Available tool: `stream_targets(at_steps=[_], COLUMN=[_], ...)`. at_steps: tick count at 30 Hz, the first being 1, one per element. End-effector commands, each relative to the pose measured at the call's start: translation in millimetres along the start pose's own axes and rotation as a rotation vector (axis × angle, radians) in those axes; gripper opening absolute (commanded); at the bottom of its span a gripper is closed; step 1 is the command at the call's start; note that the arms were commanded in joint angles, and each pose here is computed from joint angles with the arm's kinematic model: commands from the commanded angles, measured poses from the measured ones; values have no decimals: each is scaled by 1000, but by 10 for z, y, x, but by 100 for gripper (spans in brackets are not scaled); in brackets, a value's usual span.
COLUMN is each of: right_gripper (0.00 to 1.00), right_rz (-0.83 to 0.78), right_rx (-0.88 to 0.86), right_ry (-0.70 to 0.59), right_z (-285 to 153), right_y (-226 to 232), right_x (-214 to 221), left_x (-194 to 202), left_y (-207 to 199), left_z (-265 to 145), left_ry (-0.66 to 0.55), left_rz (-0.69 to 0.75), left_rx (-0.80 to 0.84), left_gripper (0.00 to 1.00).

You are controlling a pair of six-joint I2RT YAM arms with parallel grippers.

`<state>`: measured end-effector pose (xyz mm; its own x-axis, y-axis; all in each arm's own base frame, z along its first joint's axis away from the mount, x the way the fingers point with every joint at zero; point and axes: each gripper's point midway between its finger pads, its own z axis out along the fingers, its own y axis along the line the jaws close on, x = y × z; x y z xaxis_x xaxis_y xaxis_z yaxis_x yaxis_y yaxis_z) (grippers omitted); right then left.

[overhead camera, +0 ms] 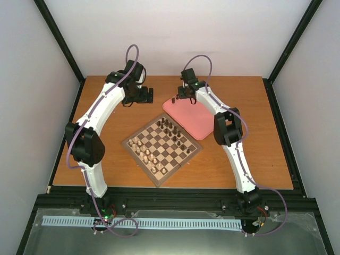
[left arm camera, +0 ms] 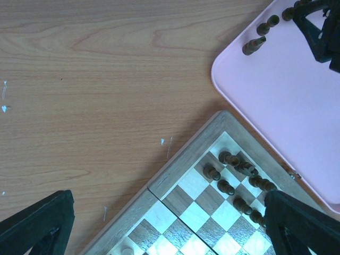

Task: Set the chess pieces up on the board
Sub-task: Pick up the chess piece from the storage box.

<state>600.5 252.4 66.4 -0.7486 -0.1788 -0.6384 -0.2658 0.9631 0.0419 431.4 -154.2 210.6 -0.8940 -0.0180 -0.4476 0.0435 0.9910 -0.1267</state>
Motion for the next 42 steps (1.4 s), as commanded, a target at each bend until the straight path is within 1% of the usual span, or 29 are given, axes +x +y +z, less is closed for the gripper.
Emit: stream_targets(at_steps=[1,7,10,16,24,31,34,37,41,42], right_gripper=[44,43,40,39,39,34,33,30,29,27], right_rz=[26,33,40,31,43,56,62,78,87,88], right_rx=[21,8,3,-44,-29,-18,-19,-17,-25,-27], right_ry=[-47,-52,-51,-51,-62,-71,-78,-82,-81,-82], right_z=[14,42,71,137,227,295,321,337,365,368], right_y=[-114,-133,-135,-66,-104,-155,-179,-222,-239,-245], right_x=[-148,-166,-164,-146,-147,-150,-160,-180,-174,-179], left_x=[-80,-113,-97,-85,-84,-87,-79,-78,-87,-92], left_y=[-47,-54,-46,-29,-28,-26,-29,-30,-34,-35], left_z=[-30,-40,-38,-25,-8,28,50,67,83,86], left_ry=[-20,-27,-25,-22,-21,-16,-11,-8,-7,-8], left_rz=[30,33,33,32,32,30,28,27,26,26], left_rx=[5,4,2,-6,-10,-12,-10,-11,-11,-11], left_gripper=[100,100,100,100,100,100,100,100,100,100])
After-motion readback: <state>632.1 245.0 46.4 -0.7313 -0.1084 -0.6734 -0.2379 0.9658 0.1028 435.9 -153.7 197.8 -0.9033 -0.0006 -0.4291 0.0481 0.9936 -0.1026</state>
